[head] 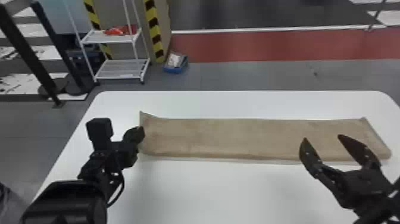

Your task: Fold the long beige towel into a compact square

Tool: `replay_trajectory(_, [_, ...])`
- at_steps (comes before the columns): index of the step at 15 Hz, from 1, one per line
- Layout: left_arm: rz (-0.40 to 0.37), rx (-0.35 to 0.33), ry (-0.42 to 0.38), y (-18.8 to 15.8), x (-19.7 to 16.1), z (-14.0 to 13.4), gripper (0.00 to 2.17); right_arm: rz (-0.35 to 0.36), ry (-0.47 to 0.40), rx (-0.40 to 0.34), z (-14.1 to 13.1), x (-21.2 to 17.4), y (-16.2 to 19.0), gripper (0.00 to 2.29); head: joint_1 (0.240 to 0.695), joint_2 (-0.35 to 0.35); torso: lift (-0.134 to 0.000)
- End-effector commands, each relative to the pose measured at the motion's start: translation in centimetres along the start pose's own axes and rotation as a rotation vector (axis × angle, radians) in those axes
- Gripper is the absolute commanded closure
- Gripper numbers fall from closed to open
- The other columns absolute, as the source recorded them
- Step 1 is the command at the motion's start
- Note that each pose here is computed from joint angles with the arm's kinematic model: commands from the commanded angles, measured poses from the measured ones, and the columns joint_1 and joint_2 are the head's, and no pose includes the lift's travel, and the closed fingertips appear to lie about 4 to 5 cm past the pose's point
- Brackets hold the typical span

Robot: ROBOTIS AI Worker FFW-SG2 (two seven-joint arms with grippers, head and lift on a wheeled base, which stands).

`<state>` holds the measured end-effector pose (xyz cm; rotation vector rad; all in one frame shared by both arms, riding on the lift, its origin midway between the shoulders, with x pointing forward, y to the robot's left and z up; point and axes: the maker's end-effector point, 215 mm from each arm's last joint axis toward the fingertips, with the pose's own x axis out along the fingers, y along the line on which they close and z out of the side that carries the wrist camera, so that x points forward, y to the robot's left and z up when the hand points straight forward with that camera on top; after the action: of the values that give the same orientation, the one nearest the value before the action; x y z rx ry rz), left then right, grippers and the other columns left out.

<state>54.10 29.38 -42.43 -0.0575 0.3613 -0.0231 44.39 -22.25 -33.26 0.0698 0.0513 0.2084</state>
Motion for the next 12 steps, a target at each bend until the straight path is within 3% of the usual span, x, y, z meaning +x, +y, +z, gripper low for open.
replay_trajectory(1, [-0.019,-0.014,-0.001,-1.0,-0.9,1.3,1.89,-0.001,-0.003,0.007,0.1,0.0,-0.1,0.14,0.695,0.081,-0.119])
replay_trajectory(4, [-0.018,-0.002,0.01,-2.2,-1.5,2.3,1.89,0.0,-0.006,0.01,0.2,-0.1,-0.4,0.14,0.695,0.068,-0.119])
replay_trajectory(5, [0.019,0.004,0.018,-1.5,-1.4,2.0,1.81,0.009,-0.003,0.008,0.1,0.1,-0.2,0.14,0.695,0.064,-0.119])
replay_trajectory(6, [0.057,0.011,0.035,-0.5,-1.3,1.0,1.42,0.015,-0.007,0.007,0.3,0.1,0.0,0.14,0.695,0.06,-0.119])
replay_trajectory(7, [0.073,0.018,0.055,0.2,-1.1,-0.2,0.52,0.015,-0.002,0.006,0.1,0.1,0.0,0.14,0.695,0.065,-0.119])
replay_trajectory(8, [0.078,0.018,0.048,0.5,-0.9,-0.7,0.01,0.012,-0.001,0.006,0.0,0.2,-0.2,0.14,0.695,0.072,-0.119])
replay_trajectory(12, [0.098,0.03,0.062,1.5,0.1,-1.9,0.02,0.018,-0.002,0.006,0.0,0.2,0.1,0.14,0.695,0.089,-0.119])
